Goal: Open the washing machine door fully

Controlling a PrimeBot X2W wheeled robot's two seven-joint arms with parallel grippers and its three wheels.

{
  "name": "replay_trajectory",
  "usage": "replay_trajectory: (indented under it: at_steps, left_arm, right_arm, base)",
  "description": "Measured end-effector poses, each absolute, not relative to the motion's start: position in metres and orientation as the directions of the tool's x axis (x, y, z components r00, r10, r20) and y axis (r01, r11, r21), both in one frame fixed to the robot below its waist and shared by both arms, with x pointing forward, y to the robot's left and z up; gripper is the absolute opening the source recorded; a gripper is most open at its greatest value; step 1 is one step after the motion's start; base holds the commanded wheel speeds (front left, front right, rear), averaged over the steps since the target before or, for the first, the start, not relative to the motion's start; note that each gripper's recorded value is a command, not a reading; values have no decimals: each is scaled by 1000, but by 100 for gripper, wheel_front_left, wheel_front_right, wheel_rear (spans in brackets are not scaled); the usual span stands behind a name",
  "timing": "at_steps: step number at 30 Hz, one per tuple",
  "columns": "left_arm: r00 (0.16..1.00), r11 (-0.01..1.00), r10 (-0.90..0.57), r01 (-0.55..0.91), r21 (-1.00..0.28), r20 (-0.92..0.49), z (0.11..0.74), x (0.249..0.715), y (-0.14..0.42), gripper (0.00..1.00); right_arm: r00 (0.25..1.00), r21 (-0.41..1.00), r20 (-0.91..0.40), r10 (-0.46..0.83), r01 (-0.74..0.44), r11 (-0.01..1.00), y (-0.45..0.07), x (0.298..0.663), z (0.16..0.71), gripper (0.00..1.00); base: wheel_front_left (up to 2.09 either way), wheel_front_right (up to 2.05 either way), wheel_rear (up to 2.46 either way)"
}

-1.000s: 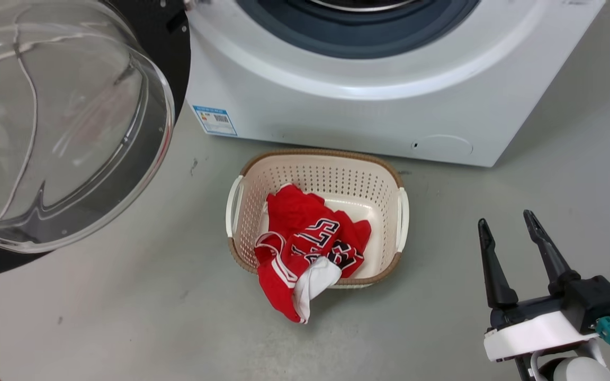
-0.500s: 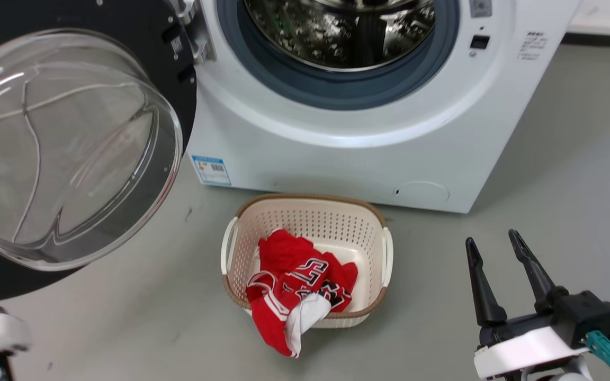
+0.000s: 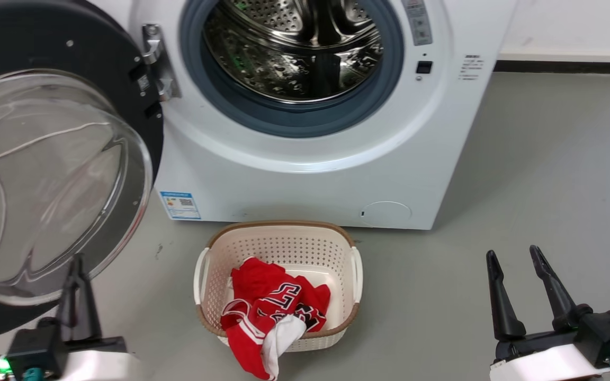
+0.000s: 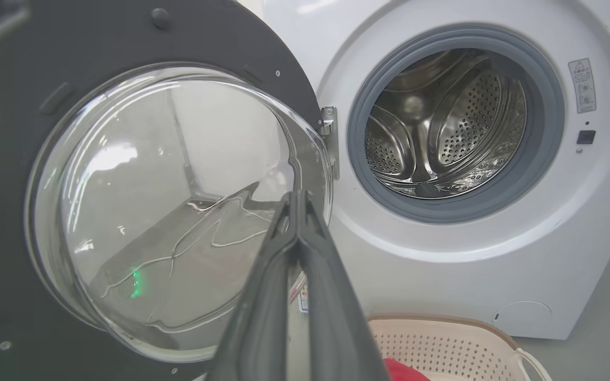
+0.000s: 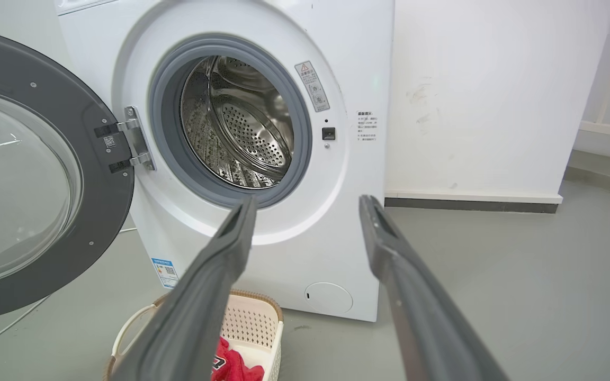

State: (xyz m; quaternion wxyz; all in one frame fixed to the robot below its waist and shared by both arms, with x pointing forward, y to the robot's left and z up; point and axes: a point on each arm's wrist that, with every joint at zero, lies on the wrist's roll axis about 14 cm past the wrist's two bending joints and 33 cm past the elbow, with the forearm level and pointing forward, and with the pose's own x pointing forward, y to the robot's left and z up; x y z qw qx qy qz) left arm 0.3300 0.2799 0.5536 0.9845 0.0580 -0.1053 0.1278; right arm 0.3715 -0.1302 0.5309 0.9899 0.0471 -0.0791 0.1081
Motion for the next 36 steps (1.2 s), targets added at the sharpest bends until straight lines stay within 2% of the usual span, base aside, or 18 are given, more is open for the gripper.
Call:
replay_trajectory:
  at_steps: [4,5,6,7,18,31,32,36]
  left_arm:
    - [964,983,160,-175,52,211,548,342,246,0]
    - [968,988,140,-150,36,208,547,345,238,4]
    - [971,991,124,-131,20,207,547,347,230,26]
    - [974,994,103,-107,11,203,545,350,222,100]
    - [986,1000,5,-2,-19,169,534,350,180,100]
    - [991,1000,7,-8,1,135,523,345,178,100]
    - [991,1000,10,-11,4,132,522,345,178,0]
    - [996,1000,10,-10,-1,85,508,342,177,0]
  right_arm:
    - [968,76,184,172,-188,979,-142,365,537,100]
    - [970,76,183,161,-177,981,-145,363,536,100]
    - [972,76,179,150,-166,983,-149,360,535,100]
    - [974,78,177,139,-154,985,-153,358,535,100]
    - [983,97,176,59,-77,992,-177,337,534,100]
    - [984,105,168,62,-80,991,-176,335,531,100]
    - [984,107,166,62,-81,991,-176,335,531,0]
    - [991,112,122,62,-75,991,-176,333,517,0]
  base:
    - [0,0,0]
    - [0,0,0]
    - [0,0,0]
    - [0,0,0]
    - [0,0,0]
    - [0,0,0]
    - [0,0,0]
    - [0,0,0]
